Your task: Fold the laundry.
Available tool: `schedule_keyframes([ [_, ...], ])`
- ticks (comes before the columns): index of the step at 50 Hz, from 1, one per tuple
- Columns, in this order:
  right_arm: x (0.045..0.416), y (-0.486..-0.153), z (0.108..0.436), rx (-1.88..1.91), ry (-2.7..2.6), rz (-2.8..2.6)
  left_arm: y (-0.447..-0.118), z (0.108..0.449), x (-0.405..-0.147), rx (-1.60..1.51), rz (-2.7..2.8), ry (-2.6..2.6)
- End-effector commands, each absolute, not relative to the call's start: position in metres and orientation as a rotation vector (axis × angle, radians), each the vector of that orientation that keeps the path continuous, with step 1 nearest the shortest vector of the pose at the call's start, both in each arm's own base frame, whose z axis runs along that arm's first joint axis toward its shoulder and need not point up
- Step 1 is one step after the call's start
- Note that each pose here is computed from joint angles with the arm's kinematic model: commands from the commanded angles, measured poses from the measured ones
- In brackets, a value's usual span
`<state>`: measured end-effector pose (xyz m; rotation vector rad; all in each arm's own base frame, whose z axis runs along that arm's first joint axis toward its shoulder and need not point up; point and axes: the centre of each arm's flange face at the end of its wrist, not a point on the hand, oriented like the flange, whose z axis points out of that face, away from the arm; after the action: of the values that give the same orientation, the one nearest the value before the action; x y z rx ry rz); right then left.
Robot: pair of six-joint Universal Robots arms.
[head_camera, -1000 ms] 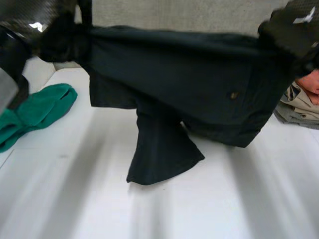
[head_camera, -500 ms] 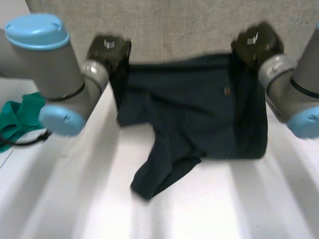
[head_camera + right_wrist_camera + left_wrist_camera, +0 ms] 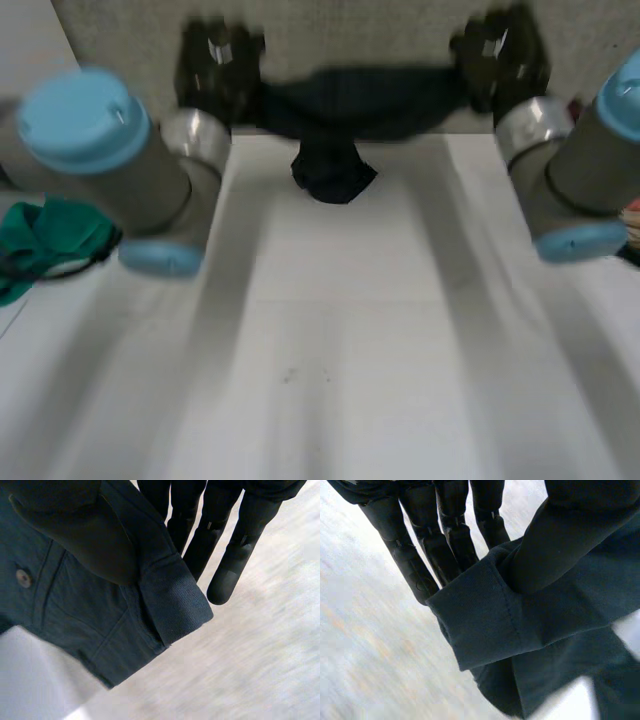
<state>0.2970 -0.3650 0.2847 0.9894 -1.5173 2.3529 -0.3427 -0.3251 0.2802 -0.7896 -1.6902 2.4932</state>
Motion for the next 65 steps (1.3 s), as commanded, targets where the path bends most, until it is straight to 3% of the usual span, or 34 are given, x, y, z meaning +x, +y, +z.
schedule_keyframes([
  [1, 0.285, -0.338, 0.188, 1.204, -1.926, 1.979, -0.286, 0.18, -0.327, -1.002, 2.161, -2.02],
  [7, 0.267, -0.303, 0.147, 1.299, -2.132, 1.734, -0.235, 0.136, -0.313, -1.152, 1.92, -2.162],
  [19, 0.242, -0.254, 0.152, 1.336, -2.198, 1.686, -0.194, 0.192, -0.285, -1.09, 2.014, -2.078],
  [27, 0.238, -0.245, 0.14, 1.343, -2.338, 1.696, -0.201, 0.193, -0.28, -1.004, 1.984, -2.094],
  [35, 0.234, -0.249, 0.14, 1.285, -2.403, 1.711, -0.21, 0.16, -0.272, -0.976, 1.749, -2.21],
  [54, 0.234, -0.25, 0.14, 1.275, -2.396, 1.712, -0.219, 0.122, -0.276, -1.02, 1.593, -2.313],
  [60, 0.233, -0.25, 0.146, 1.273, -2.368, 1.724, -0.22, 0.125, -0.273, -1.009, 1.599, -2.325],
  [65, 0.229, -0.237, 0.181, 1.336, -2.247, 1.742, -0.197, 0.155, -0.266, -1.022, 1.61, -2.299],
])
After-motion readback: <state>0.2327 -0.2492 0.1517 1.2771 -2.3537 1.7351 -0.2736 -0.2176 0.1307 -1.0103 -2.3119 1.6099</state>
